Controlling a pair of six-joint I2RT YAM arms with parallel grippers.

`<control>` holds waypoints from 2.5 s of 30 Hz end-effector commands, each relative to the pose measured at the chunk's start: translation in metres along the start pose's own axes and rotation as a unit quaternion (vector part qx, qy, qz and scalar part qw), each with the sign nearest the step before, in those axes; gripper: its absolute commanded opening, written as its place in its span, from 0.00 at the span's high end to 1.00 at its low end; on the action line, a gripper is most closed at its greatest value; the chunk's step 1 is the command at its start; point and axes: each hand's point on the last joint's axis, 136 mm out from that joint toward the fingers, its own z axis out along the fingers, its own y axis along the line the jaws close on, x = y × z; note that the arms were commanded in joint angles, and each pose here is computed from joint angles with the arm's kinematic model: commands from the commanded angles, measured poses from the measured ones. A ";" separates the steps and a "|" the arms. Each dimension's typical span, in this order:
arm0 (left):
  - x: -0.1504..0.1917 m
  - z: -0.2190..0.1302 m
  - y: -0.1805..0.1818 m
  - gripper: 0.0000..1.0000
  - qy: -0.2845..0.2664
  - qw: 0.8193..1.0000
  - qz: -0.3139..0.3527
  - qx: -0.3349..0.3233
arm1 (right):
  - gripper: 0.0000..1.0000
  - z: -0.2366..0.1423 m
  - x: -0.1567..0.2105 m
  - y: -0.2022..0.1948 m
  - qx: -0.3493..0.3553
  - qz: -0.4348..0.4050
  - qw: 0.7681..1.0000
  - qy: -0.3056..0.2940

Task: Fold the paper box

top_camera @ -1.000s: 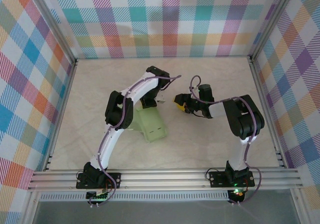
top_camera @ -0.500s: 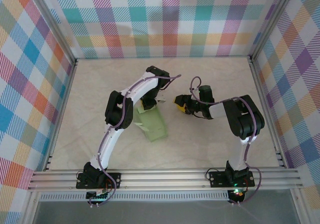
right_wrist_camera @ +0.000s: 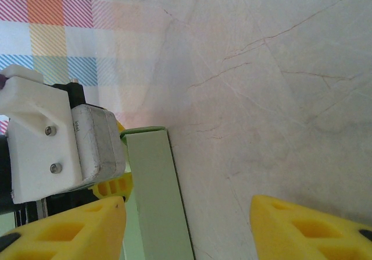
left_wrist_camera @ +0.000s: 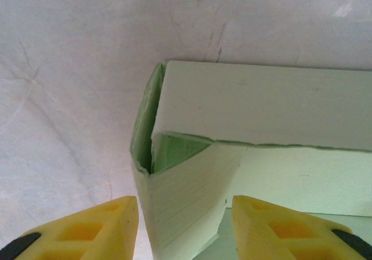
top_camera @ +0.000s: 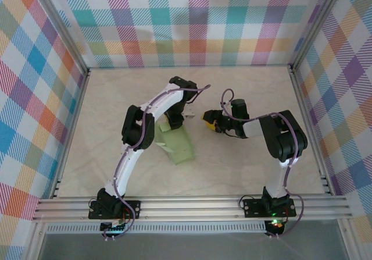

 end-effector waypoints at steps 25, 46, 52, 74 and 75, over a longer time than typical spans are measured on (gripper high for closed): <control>0.016 -0.007 0.006 1.00 -0.037 0.997 -0.056 0.023 | 0.42 -0.002 0.000 0.006 -0.013 -0.011 1.000 0.002; -0.017 -0.005 -0.022 1.00 -0.133 0.989 -0.038 0.061 | 0.81 0.061 -0.012 0.034 -0.056 -0.010 0.998 0.028; -0.025 -0.008 -0.021 0.98 -0.145 0.986 -0.045 0.064 | 0.85 0.076 0.002 0.034 -0.081 0.020 0.995 0.047; -0.029 -0.002 -0.021 0.96 -0.111 0.992 -0.013 0.058 | 0.82 0.048 0.014 0.020 -0.005 -0.047 0.999 0.008; -0.027 0.000 -0.020 0.96 -0.103 0.993 -0.005 0.049 | 0.81 0.042 0.012 0.016 -0.001 -0.043 0.999 0.003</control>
